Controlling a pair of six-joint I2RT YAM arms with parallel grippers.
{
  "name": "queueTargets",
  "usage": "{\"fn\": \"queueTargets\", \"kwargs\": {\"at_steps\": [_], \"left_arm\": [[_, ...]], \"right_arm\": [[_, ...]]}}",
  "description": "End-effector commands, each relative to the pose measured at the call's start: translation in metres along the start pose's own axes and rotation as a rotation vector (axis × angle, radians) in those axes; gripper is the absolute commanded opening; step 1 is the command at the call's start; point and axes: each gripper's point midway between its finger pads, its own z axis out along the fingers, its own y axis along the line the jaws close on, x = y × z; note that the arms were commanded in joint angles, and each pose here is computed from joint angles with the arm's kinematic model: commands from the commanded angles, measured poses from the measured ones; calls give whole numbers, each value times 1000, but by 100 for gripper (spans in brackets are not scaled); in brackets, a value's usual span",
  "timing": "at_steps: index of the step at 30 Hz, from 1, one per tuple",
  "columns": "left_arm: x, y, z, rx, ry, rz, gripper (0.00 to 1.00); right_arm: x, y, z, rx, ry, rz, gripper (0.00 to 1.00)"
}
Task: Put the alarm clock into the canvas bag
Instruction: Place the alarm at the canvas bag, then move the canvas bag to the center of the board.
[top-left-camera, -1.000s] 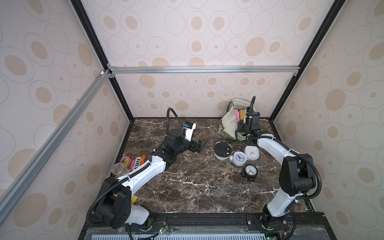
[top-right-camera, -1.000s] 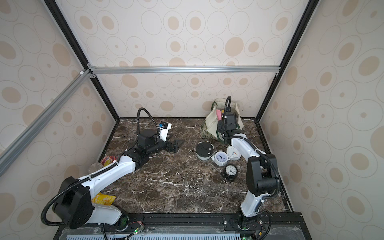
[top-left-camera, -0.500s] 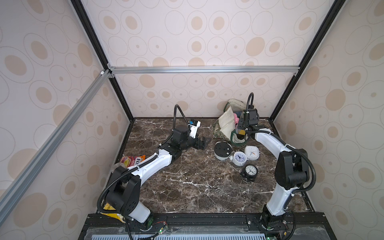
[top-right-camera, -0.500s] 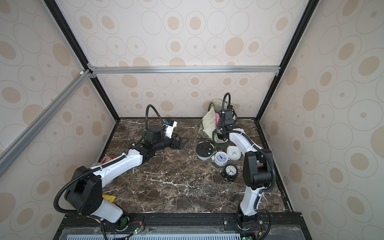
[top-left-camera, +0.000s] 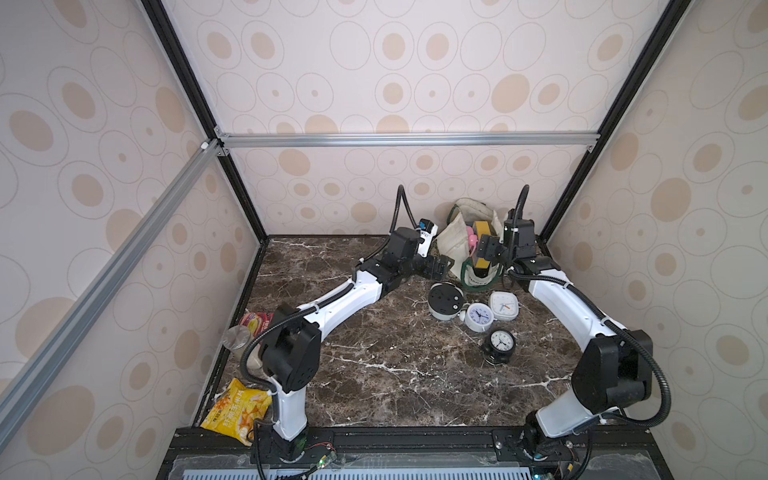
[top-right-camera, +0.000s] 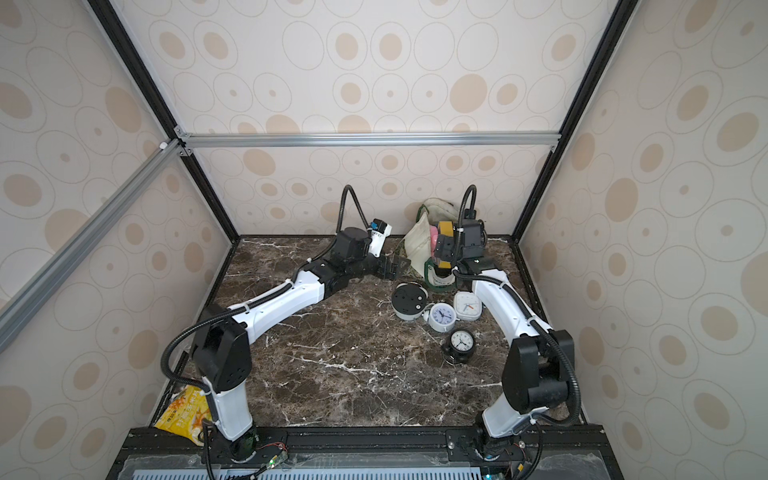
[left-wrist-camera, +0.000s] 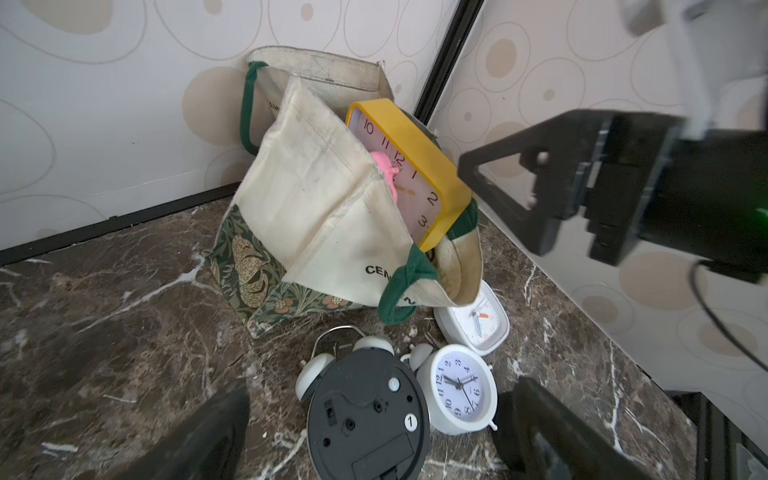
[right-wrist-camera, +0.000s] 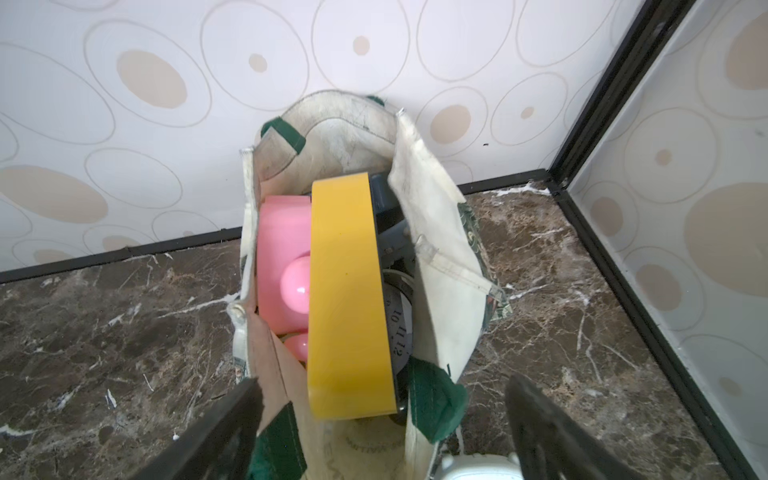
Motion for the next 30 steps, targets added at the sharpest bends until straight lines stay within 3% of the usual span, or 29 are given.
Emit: {"fn": "queueTargets", "kwargs": {"at_steps": [1,4,8,11,20,26,30], "left_arm": [[-3,6,23,-130,28,21,98],[-8,17,50,-171,4,-53,99],[-16,28,76,44,-36,-254,98],[-32,30,88,-60,-40,-192,98],[-49,26,97,-51,-103,-212,96],[-56,-8,108,130,-174,-195,98],[-52,-6,115,99,-172,-199,97]], "right_arm": [[9,-20,-3,69,25,29,94],[17,-35,9,87,98,88,92],[15,-41,19,68,111,122,89],[15,-43,27,74,132,135,87],[7,-55,32,21,83,273,79],[17,-56,51,-23,131,319,75],[30,-50,65,-56,168,316,73]]}}
